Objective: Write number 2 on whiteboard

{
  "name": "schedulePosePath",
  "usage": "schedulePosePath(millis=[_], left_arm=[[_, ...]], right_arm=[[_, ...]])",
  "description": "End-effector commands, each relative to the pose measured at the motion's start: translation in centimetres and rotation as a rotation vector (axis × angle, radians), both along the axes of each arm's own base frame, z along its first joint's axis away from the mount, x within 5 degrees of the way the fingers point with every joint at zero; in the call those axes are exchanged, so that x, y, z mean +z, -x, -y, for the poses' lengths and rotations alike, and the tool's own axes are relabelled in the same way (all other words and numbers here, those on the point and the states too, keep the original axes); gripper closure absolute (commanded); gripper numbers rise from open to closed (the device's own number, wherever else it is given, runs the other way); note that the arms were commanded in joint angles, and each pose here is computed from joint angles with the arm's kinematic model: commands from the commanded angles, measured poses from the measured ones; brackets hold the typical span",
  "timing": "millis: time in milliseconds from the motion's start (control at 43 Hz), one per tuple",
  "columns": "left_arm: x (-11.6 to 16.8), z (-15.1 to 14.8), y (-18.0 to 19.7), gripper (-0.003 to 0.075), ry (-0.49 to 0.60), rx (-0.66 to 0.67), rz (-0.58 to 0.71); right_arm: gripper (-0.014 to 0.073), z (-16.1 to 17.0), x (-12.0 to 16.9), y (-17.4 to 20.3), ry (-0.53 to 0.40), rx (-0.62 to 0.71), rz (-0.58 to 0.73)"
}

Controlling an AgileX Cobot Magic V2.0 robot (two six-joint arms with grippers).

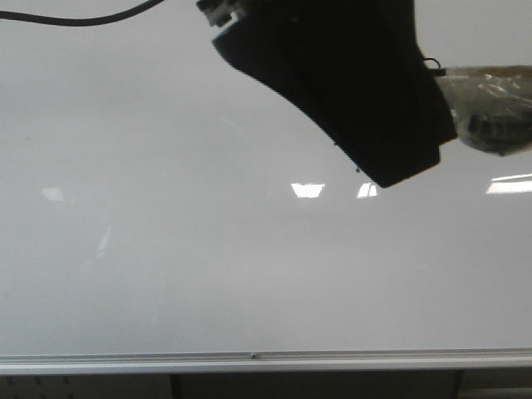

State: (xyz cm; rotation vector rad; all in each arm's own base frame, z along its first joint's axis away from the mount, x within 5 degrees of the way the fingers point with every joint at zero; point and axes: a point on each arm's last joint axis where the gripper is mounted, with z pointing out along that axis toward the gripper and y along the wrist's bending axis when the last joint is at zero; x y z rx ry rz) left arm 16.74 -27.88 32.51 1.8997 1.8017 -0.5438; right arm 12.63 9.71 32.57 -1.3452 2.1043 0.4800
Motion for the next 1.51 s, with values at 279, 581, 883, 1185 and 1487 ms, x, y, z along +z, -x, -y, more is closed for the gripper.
schedulePosePath(millis=[279, 581, 883, 1185, 1487], left_arm=[[2.5, 0.2, 0.4, 0.0654, 0.123, 0.019, 0.029], [2.5, 0.2, 0.4, 0.0711, 0.12, 0.019, 0.026], [2.1, -1.1, -1.2, 0.0711, 0.047, 0.158, 0.034], [2.1, -7.3, -7.4, 0.0711, -0.085, 0.742, 0.113], [2.1, -18.6, -12.1, 0.0711, -0.1, 1.211, 0.04]], right_arm=[[0.0531, -0.3, 1.5, -0.1, -0.066, -0.006, 0.059], [0.0088, -0.2, 1.6, -0.3, -0.058, -0.017, 0.081], [0.0013, 3.3, 3.1, 0.9, 0.078, -0.304, 0.188], [0.0013, 4.6, 3.5, 1.5, 0.07, -0.461, 0.204], [0.0013, 4.6, 3.5, 1.5, 0.068, -0.464, 0.202]])
